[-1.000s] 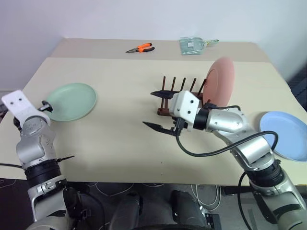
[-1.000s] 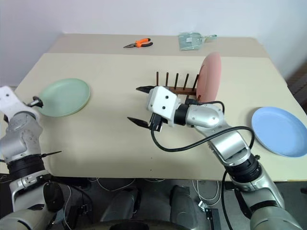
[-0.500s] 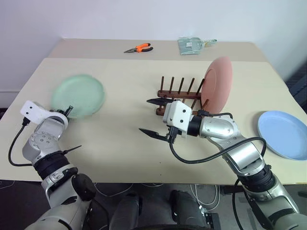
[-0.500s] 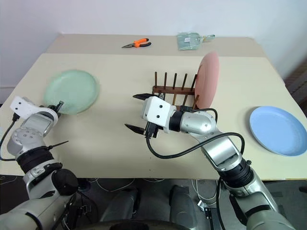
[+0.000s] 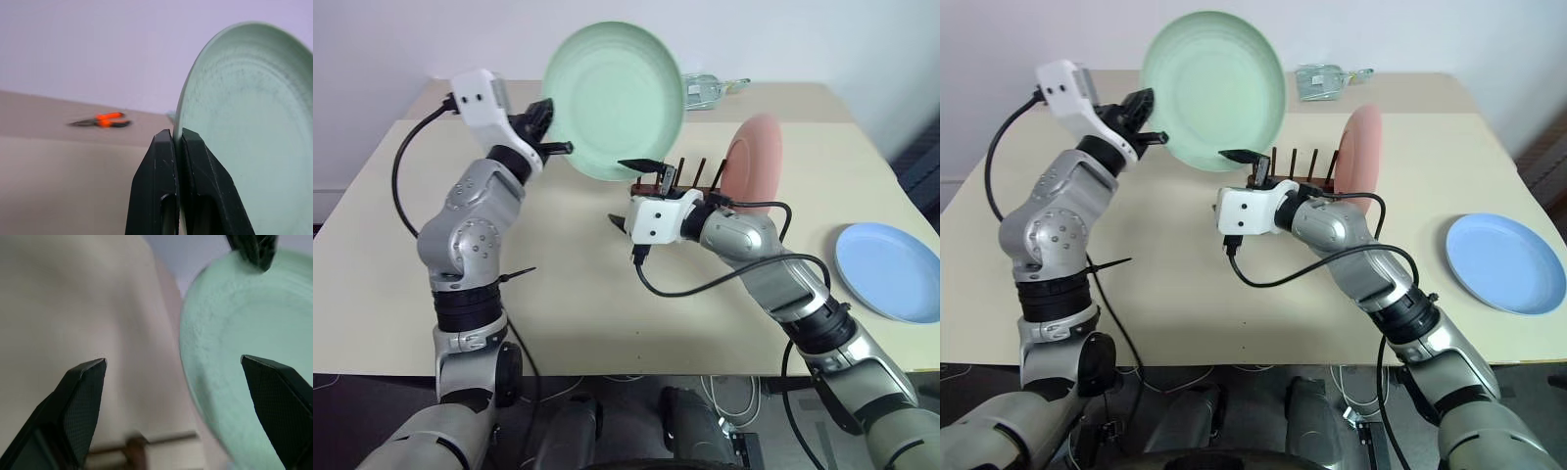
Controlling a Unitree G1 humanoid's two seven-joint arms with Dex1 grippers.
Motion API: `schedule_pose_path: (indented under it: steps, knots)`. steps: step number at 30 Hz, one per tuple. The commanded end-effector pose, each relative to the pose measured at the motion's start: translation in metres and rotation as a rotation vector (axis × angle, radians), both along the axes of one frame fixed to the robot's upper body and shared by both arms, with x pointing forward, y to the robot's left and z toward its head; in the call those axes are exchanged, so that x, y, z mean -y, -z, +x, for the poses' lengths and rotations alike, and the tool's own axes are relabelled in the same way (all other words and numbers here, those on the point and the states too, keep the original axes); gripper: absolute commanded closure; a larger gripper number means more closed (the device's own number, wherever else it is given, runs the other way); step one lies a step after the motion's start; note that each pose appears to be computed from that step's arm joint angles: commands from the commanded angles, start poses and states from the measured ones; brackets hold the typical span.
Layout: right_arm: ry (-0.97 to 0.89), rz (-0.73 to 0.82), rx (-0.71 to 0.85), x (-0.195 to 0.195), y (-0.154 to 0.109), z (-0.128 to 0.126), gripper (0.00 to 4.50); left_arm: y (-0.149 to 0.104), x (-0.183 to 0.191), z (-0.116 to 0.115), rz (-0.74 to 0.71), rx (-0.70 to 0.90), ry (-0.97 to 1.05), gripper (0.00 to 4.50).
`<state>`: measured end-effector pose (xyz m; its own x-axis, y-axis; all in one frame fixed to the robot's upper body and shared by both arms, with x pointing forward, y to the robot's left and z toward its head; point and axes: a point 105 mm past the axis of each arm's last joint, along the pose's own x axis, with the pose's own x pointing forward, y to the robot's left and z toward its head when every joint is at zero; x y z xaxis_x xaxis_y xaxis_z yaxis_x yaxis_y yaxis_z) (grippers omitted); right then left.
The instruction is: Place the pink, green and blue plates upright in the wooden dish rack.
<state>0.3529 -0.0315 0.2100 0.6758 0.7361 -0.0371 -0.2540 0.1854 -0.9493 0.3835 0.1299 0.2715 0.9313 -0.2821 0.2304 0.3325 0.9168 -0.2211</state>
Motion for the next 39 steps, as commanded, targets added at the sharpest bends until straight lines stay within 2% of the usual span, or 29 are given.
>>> schedule_pose_path:
  steps: [1, 3, 9, 12, 15, 18, 20, 22, 25, 27, 28, 30, 32, 35, 39]
  knots:
    - [0.037, -0.06, 0.157, 0.001, -0.015, 0.011, 0.55, -0.017, 0.001, -0.007, -0.003, 0.047, -0.024, 4.5]
    - [0.068, -0.089, 0.181, 0.007, -0.013, 0.017, 1.36, -0.016, 0.001, -0.008, -0.021, 0.029, -0.018, 4.5]
    - [0.084, -0.098, 0.219, 0.01, -0.013, 0.019, 4.41, -0.011, 0.002, -0.011, -0.064, -0.007, 0.016, 4.5]
    - [0.067, -0.074, 0.234, 0.007, -0.017, 0.015, 4.5, -0.018, 0.003, -0.014, -0.167, 0.016, 0.061, 3.48]
    - [0.055, 0.02, 0.217, 0.007, -0.026, 0.012, 4.5, -0.05, -0.005, -0.024, -0.322, 0.151, 0.092, 1.96]
    - [0.03, 0.214, 0.15, 0.015, -0.044, 0.004, 4.5, -0.065, -0.04, -0.022, -0.434, 0.226, -0.042, 0.43]
    - [-0.015, 0.422, 0.031, 0.024, -0.058, -0.006, 4.5, -0.061, -0.059, -0.019, -0.313, 0.259, -0.157, 0.43]
    - [-0.078, 0.682, -0.158, 0.035, -0.071, -0.018, 4.5, -0.046, -0.058, -0.018, -0.064, 0.276, -0.182, 0.43]
    - [-0.129, 0.913, -0.35, 0.046, -0.078, -0.03, 4.5, -0.012, -0.039, -0.021, 0.185, 0.261, -0.075, 0.43]
    - [-0.13, 1.05, -0.449, 0.054, -0.077, -0.037, 4.5, 0.022, -0.012, -0.033, 0.363, 0.225, 0.098, 0.43]
    - [-0.119, 1.095, -0.485, 0.057, -0.075, -0.039, 4.5, 0.034, -0.002, -0.04, 0.406, 0.212, 0.176, 0.43]
    - [-0.077, 1.183, -0.551, 0.062, -0.067, -0.041, 4.5, 0.06, 0.02, -0.059, 0.44, 0.168, 0.362, 0.43]
    - [-0.047, 1.234, -0.6, 0.065, -0.061, -0.042, 4.5, 0.072, 0.033, -0.074, 0.435, 0.14, 0.484, 0.43]
    - [-0.005, 1.261, -0.647, 0.067, -0.051, -0.04, 4.5, 0.08, 0.048, -0.088, 0.419, 0.115, 0.596, 0.43]
    - [0.041, 1.283, -0.668, 0.072, -0.044, -0.035, 4.5, 0.082, 0.056, -0.095, 0.412, 0.101, 0.658, 0.43]
